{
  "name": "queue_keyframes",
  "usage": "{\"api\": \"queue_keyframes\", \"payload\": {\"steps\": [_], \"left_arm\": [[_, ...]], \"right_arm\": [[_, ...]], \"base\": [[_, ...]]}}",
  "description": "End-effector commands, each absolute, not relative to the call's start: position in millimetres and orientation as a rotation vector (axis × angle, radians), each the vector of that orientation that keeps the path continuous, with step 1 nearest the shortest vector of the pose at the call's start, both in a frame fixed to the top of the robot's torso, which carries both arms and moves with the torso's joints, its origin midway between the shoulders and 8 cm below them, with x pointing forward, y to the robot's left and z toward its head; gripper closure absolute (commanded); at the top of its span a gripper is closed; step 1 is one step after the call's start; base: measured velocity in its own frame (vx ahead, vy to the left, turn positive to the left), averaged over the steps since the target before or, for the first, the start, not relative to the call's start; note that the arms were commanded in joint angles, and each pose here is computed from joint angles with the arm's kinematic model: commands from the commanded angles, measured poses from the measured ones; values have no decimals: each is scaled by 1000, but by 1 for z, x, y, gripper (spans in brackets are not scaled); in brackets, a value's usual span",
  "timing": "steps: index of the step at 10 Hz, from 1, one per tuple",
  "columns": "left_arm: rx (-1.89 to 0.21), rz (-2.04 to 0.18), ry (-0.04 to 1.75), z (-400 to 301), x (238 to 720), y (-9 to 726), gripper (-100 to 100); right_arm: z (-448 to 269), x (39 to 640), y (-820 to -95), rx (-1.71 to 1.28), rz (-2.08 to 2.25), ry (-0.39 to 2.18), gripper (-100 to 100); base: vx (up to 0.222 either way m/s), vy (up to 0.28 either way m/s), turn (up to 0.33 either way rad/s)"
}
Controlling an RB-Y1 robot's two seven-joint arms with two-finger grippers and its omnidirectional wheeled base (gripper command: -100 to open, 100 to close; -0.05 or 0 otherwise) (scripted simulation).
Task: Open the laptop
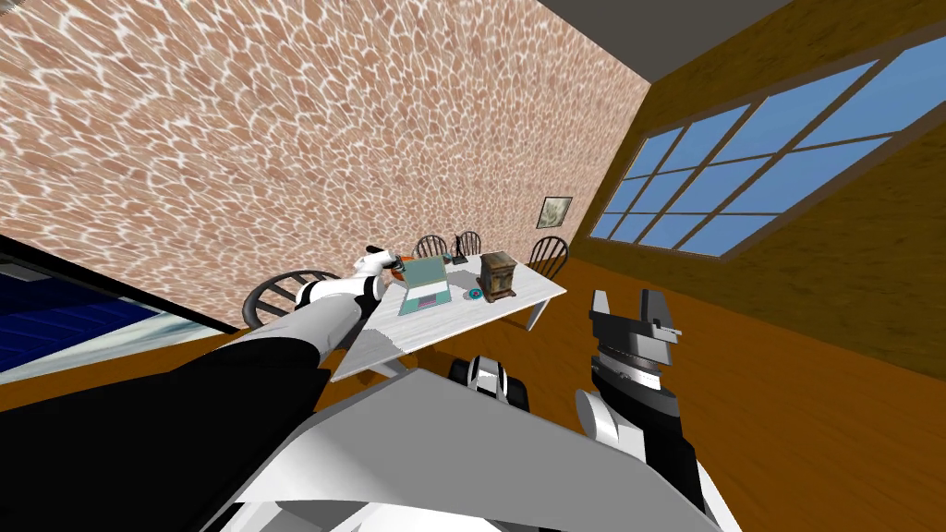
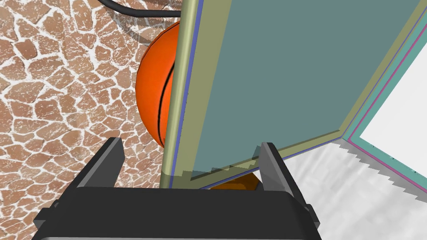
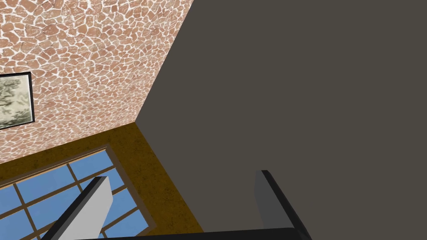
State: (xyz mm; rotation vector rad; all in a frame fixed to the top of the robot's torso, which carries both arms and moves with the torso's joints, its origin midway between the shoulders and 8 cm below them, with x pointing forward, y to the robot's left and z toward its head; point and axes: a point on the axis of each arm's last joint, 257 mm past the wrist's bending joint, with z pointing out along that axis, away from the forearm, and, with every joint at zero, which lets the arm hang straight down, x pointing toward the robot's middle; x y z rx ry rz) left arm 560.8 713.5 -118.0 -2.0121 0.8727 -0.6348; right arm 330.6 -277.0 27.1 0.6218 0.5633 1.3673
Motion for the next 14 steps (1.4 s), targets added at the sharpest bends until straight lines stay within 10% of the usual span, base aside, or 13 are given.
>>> {"api": "queue_keyframes", "payload": {"steps": [1,2,14], "left_arm": [[-2007,-643,878,-117,560,715,-100],[-2020,-654,863,-118,566,707,100],[-2052,-608,787,-116,588,680,100]], "right_arm": [[27,331,-277,622,1367,563,0],[27,331,-277,622,1367,563,0],[27,331,-277,622,1367,563,0]], "base": [[27,-27,5],[-62,54,-127],[-78,64,-74]]}}
